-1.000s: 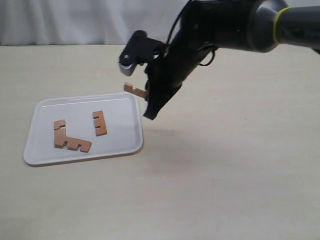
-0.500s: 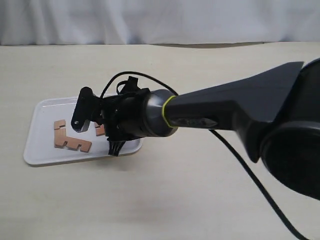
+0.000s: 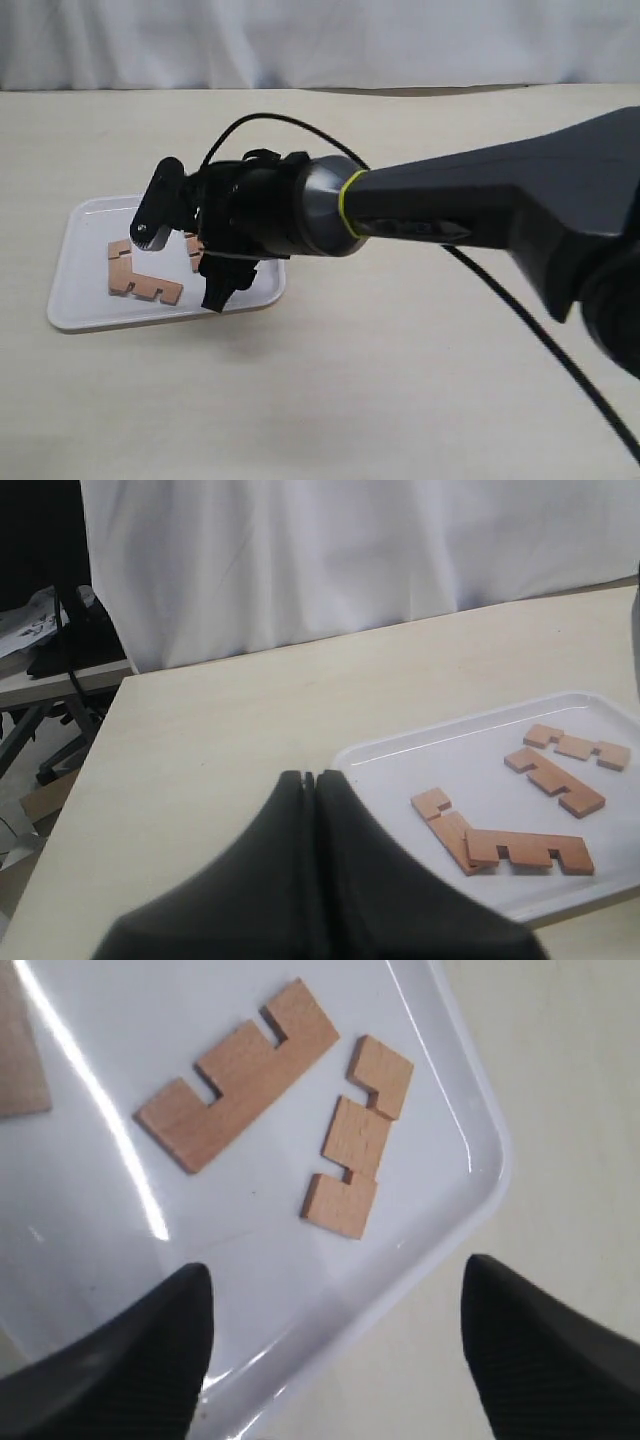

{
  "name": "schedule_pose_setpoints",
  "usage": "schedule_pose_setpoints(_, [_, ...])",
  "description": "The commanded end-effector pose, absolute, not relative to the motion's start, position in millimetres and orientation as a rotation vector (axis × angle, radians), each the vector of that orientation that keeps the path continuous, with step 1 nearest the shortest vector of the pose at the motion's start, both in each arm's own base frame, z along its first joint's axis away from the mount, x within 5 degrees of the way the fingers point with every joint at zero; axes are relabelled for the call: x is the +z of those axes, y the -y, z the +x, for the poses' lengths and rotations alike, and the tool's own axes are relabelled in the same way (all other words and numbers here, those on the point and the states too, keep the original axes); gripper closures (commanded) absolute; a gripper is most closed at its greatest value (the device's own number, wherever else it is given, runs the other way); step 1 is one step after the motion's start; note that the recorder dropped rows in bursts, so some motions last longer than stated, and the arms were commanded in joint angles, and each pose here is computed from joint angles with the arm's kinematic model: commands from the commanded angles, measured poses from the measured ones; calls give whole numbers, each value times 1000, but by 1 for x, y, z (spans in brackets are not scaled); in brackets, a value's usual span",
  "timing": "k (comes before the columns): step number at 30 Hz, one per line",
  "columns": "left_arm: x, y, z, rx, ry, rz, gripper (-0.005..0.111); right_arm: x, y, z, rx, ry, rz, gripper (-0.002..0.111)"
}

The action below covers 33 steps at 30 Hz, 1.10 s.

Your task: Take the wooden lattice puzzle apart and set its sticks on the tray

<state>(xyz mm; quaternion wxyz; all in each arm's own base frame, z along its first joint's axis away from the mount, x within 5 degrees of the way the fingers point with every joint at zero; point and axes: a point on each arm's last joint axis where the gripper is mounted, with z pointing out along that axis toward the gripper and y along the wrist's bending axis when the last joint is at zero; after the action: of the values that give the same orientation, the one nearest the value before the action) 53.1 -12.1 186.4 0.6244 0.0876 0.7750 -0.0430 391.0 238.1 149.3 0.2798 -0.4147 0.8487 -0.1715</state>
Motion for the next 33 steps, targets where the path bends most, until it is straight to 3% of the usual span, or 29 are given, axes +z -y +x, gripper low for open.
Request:
schedule_pose_setpoints(1, [186,11,53,-88,-1771,193,107,184,-230,383,-323,-2345,-1083,53])
schedule_pose_setpoints(3, [186,11,53,-88,-1771,193,107,195,-222,381,-237,-2410,-1028,64])
schedule_pose_setpoints(7, [186,11,53,-88,-1771,193,107,203,-195,379,-107,-2579,-976,99])
schedule_pose_setpoints(8, [186,11,53,-88,-1771,193,107,203,-186,380,-56,-2635,-936,104])
schedule_pose_setpoints(13, [186,11,53,-88,-1771,193,107,193,-137,382,195,-2835,-705,104])
schedule_pose_setpoints(20, [186,11,53,-88,-1771,193,107,196,-43,356,190,-2887,-240,104])
schedule_pose_setpoints(28, [186,11,53,-88,-1771,193,107,244,30,267,107,-2688,164,104])
schedule_pose_setpoints(33, [186,11,53,-88,-1771,193,107,275,41,199,19,-2406,290,104])
